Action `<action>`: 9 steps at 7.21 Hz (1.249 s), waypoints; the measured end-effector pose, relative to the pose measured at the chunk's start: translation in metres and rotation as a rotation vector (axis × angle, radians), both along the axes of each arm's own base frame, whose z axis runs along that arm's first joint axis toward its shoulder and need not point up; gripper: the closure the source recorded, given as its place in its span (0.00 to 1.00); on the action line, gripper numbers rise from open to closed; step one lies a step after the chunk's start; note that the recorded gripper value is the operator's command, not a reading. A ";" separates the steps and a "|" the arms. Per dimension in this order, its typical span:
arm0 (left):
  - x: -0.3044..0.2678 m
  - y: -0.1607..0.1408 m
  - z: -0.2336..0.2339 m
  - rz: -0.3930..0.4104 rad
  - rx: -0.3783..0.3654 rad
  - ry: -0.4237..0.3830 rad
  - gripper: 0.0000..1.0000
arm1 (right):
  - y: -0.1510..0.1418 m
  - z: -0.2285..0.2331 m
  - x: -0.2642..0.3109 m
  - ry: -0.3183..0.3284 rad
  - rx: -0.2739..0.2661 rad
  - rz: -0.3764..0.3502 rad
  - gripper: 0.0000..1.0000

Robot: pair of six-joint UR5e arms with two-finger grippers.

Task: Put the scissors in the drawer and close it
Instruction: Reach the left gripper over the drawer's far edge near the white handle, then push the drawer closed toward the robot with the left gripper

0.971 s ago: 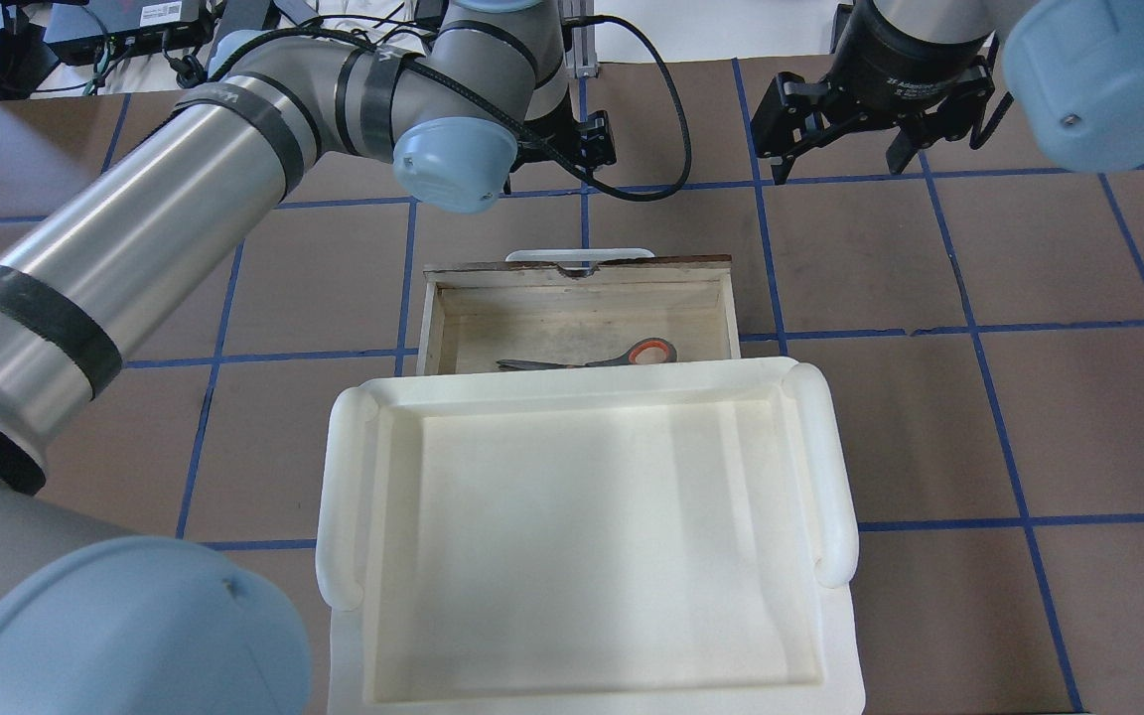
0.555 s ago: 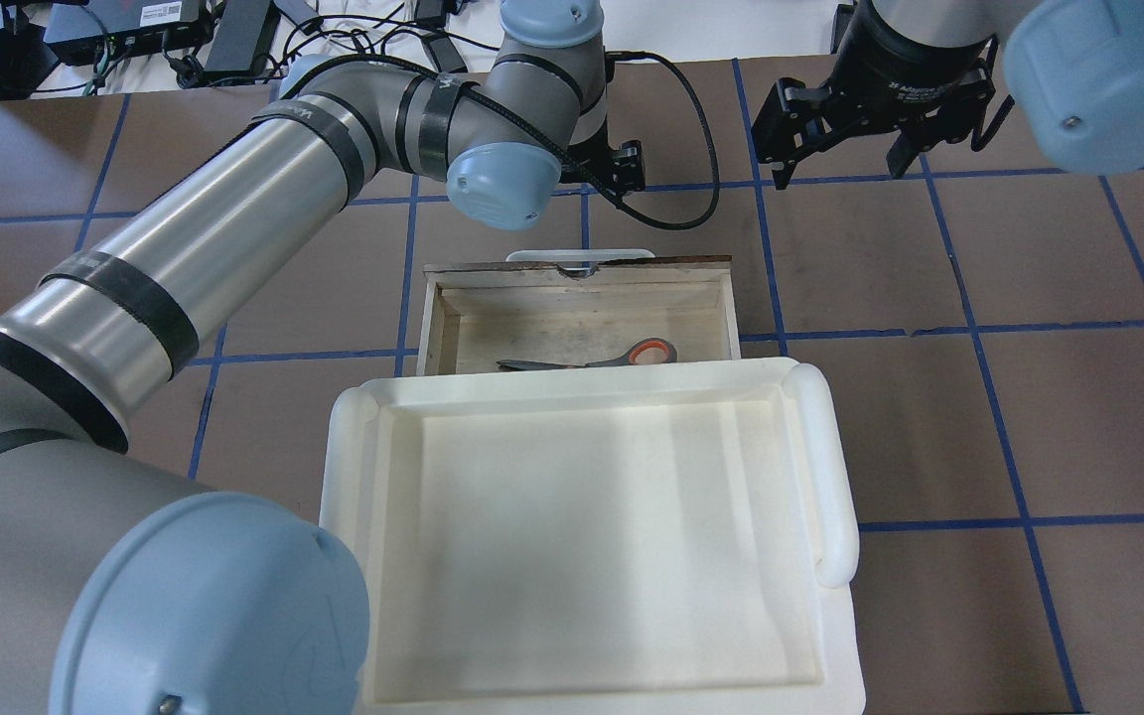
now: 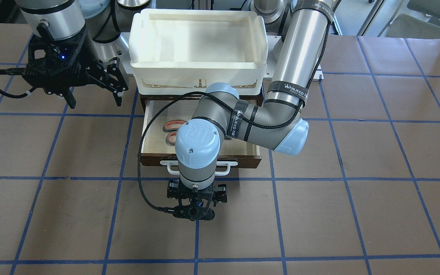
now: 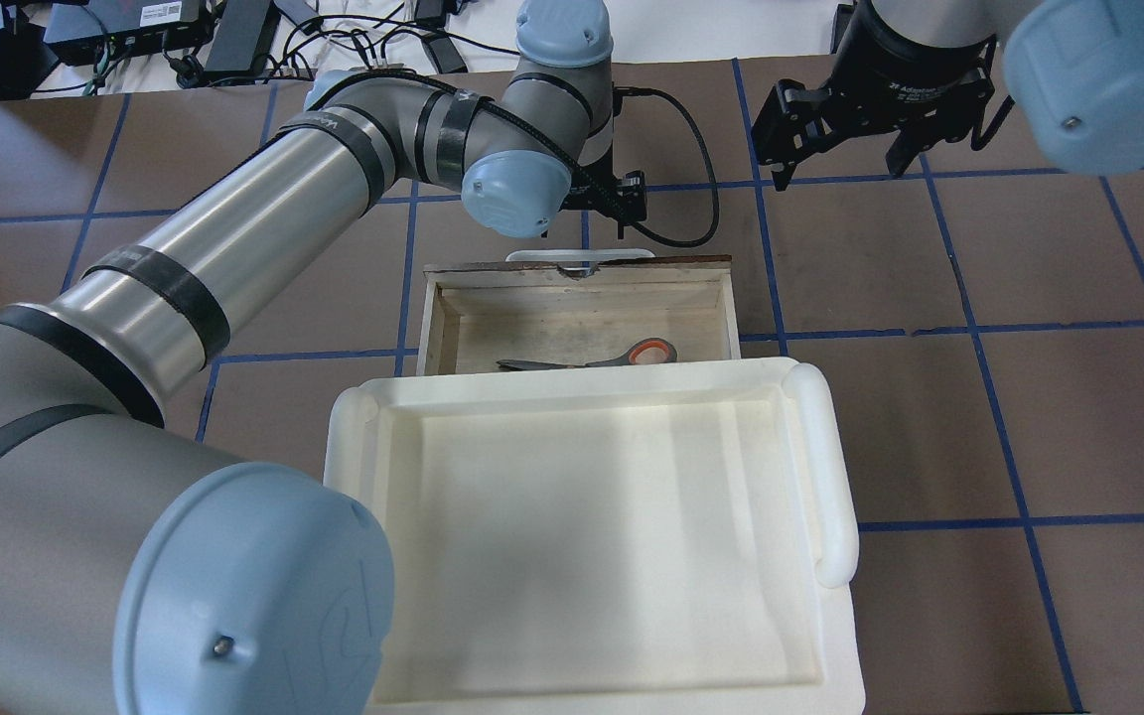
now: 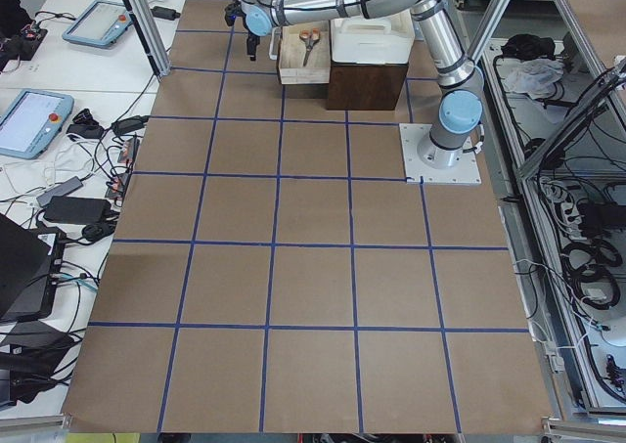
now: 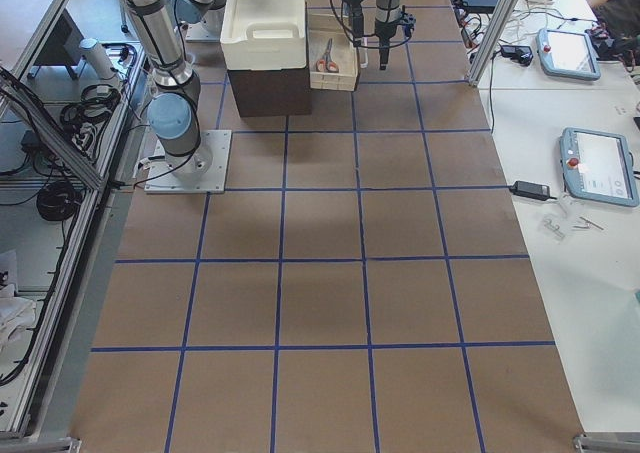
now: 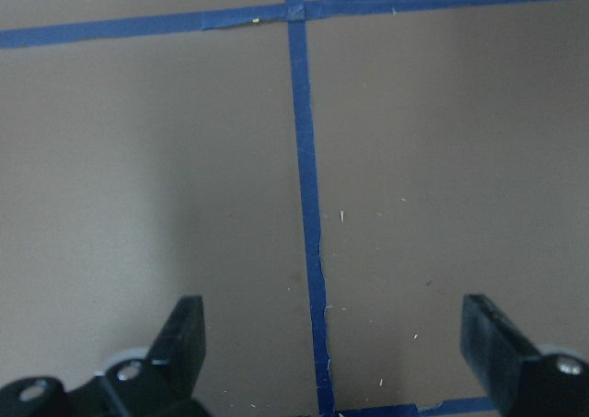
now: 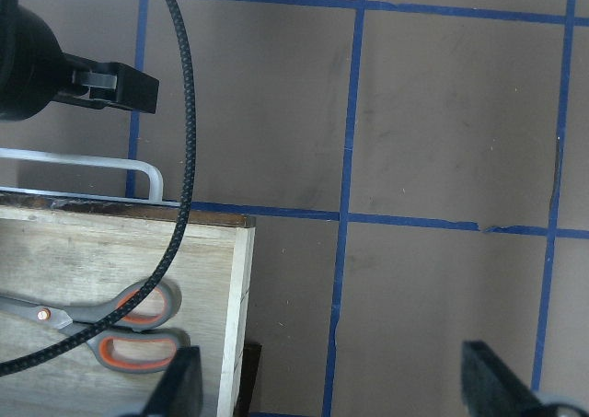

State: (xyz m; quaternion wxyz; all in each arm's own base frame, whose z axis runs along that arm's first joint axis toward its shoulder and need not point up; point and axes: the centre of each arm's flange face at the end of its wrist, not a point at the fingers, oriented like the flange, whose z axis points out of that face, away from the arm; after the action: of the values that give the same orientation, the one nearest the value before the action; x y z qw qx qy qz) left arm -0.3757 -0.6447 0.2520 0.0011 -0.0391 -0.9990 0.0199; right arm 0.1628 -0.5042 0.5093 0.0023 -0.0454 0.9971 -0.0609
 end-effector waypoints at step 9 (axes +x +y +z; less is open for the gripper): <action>-0.016 0.041 0.031 0.045 0.142 -0.031 0.00 | 0.001 -0.002 -0.001 0.003 0.014 0.007 0.00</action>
State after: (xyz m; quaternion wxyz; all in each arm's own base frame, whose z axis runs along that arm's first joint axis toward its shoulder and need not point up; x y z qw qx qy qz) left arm -0.3918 -0.6035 0.2828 -0.0118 -0.0168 -0.9985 -0.0516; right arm 0.1618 -0.5031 0.5074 0.0014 -0.0492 0.9973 -0.0540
